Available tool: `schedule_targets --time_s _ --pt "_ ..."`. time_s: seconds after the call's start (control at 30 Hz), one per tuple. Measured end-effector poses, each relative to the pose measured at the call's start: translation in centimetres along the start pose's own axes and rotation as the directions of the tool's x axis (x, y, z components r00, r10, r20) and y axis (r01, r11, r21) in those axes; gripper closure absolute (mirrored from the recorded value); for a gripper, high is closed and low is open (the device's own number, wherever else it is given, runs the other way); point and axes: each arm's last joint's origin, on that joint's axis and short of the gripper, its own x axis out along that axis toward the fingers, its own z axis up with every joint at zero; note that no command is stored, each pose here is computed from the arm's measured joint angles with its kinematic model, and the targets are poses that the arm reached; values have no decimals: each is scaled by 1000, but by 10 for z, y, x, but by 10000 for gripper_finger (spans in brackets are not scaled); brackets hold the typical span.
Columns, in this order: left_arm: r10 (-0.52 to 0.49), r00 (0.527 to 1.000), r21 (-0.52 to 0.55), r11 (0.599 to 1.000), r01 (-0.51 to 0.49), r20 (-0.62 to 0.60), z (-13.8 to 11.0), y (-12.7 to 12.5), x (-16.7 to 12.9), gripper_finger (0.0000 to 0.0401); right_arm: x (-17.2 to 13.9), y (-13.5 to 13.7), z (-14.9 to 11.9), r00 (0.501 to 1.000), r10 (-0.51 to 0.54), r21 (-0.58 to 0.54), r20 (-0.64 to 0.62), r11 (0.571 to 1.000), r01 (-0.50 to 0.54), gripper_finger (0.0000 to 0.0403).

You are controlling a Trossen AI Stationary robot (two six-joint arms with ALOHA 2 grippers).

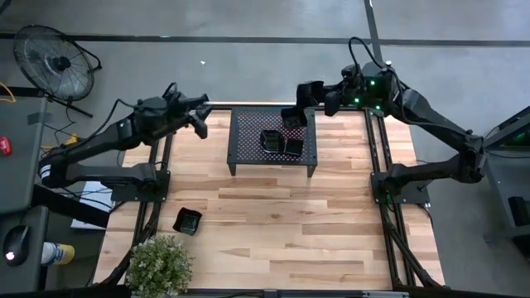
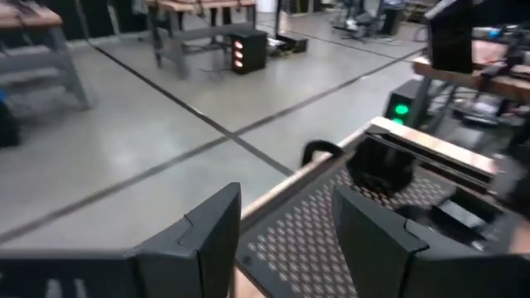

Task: Pick & Place Mini shaped plates
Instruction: Stack the black distorted square plate on top of the other black distorted square plates on the shelf

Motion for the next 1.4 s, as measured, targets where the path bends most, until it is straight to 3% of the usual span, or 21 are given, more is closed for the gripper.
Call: schedule_targets --time_s 0.37,0.67,0.93,1.1,1.3,1.4 --pt "-121 991 -40 992 119 -48 -20 1 -4 215 41 -6 -14 980 84 181 -182 982 -51 403" --pt "-183 979 -65 982 177 -95 -24 0 -5 215 45 -26 -23 940 86 338 -331 941 33 403" --pt "-228 965 -49 973 224 -127 -26 -2 -5 215 60 -44 -19 907 223 421 -358 905 -56 403" --pt "-229 965 -32 973 227 -128 -26 -1 -6 215 80 -41 3 881 207 361 -425 932 -45 403" --pt "-253 956 -46 968 249 -151 -28 -2 -6 215 92 -43 24 776 130 286 -617 956 67 403" --pt "-255 956 -58 967 249 -148 -28 -2 -6 215 101 -44 32 767 101 273 -634 957 100 403"
